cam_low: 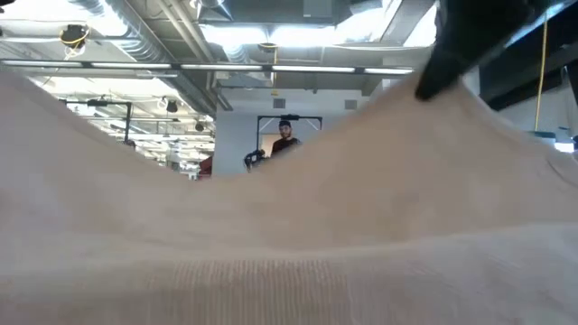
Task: Fold towel
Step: Fold the pink towel
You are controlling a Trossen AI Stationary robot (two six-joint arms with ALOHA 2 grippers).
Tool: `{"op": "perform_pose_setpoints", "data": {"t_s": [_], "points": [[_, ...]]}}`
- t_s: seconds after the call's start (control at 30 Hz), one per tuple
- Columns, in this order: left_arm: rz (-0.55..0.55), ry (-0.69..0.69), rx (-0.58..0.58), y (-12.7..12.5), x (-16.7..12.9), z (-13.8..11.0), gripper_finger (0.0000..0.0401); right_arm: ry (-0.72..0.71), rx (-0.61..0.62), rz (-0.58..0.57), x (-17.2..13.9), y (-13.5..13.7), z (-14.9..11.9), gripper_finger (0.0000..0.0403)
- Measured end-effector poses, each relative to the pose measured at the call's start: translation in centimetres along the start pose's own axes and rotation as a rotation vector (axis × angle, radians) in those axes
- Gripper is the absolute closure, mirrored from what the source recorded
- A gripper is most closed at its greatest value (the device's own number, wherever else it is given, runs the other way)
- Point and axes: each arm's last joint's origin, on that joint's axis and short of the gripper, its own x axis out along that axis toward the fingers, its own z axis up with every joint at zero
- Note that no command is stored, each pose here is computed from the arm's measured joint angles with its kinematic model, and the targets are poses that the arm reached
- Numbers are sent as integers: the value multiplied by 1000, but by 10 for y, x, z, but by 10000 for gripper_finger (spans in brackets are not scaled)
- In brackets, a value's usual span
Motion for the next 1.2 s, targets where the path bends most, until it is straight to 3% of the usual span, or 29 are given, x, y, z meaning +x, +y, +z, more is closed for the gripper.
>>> {"op": "perform_pose_setpoints", "data": {"t_s": [0.27, 0.8, 0.97, 1.2], "points": [[52, -50, -29, 2, -21, -6, 400, -94, -64, -69, -22, 7, 8, 399], [138, -51, 12, -6, -7, -14, 397, -73, -15, -104, -14, 6, -3, 399], [138, -128, 26, -5, -11, -10, 395, -122, -22, -154, -30, 3, 10, 398], [156, -293, 66, -5, -39, 8, 397, -186, -73, -285, -58, -6, 28, 398]]}}
